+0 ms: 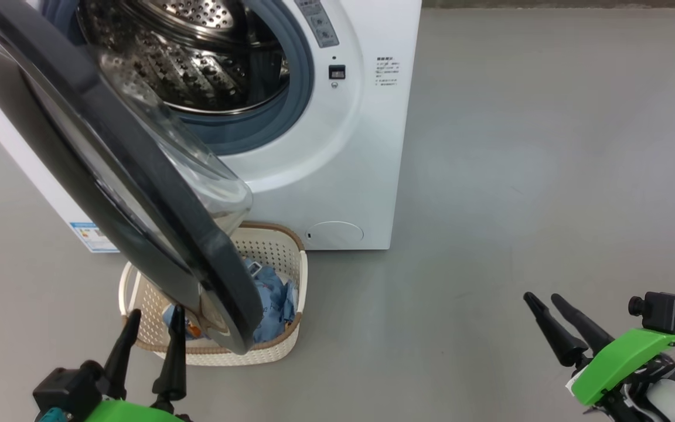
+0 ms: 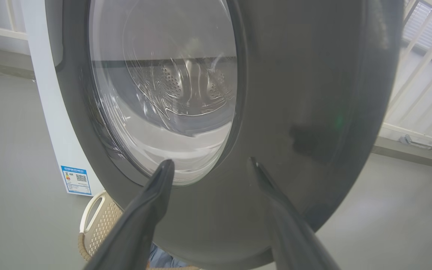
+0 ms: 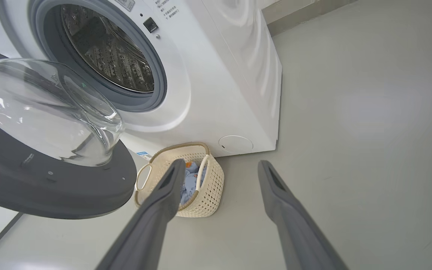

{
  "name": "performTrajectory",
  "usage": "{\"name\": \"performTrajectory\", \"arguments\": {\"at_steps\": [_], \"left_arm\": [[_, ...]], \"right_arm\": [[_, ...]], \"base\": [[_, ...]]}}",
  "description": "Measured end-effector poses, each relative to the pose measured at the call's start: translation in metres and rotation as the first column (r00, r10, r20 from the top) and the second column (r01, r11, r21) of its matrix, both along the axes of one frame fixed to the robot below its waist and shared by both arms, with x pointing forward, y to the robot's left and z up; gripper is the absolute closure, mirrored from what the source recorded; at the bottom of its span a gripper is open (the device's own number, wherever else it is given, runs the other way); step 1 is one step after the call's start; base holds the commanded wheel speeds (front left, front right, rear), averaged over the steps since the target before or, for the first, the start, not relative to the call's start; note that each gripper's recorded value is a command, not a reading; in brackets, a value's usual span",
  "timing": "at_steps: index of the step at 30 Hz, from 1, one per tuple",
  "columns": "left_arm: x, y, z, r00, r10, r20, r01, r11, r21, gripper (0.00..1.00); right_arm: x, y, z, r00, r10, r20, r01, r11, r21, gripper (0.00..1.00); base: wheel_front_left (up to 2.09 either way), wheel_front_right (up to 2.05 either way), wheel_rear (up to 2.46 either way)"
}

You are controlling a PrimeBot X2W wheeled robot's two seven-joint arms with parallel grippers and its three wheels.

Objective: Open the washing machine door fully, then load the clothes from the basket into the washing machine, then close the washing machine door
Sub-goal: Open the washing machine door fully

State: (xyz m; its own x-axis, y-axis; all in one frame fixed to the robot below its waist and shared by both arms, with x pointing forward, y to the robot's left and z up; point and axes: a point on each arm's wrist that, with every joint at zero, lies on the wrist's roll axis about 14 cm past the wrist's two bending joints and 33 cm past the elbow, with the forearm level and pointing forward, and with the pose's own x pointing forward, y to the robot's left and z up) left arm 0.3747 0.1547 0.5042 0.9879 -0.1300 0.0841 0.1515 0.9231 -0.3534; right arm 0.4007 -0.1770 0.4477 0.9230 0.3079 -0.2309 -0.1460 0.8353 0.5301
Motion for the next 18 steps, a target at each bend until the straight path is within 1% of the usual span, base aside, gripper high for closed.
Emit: {"name": "performTrajectory", "arguments": {"at_steps": [3,4,8,13,18], "left_arm": [[-0.003,-0.001,-0.003,1.000,-0.002,-0.010,0.002,1.000,-0.001,0.00],[-0.003,-0.001,-0.003,1.000,-0.002,-0.010,0.002,1.000,-0.001,0.00],[-0.004,0.000,-0.004,1.000,0.001,-0.012,-0.001,1.000,-0.001,0.00],[-0.005,0.002,-0.002,1.000,0.009,-0.008,-0.009,1.000,-0.001,0.00],[-0.006,0.006,-0.001,1.000,0.020,-0.004,-0.020,1.000,-0.001,0.00]], "right_arm": [[0.008,-0.014,0.014,0.997,-0.038,0.061,0.040,0.999,-0.031,0.00],[0.008,-0.014,0.014,0.997,-0.038,0.061,0.040,0.999,-0.031,0.00],[0.018,-0.036,0.037,0.980,-0.107,0.168,0.120,0.991,-0.067,0.00],[0.010,-0.043,0.044,0.961,-0.133,0.242,0.167,0.977,-0.129,0.00],[0.006,-0.043,0.053,0.943,-0.132,0.306,0.196,0.963,-0.187,0.00]], "base": [[0.00,0.00,0.00],[0.00,0.00,0.00],[0.00,0.00,0.00],[0.00,0.00,0.00],[0.00,0.00,0.00]]}}
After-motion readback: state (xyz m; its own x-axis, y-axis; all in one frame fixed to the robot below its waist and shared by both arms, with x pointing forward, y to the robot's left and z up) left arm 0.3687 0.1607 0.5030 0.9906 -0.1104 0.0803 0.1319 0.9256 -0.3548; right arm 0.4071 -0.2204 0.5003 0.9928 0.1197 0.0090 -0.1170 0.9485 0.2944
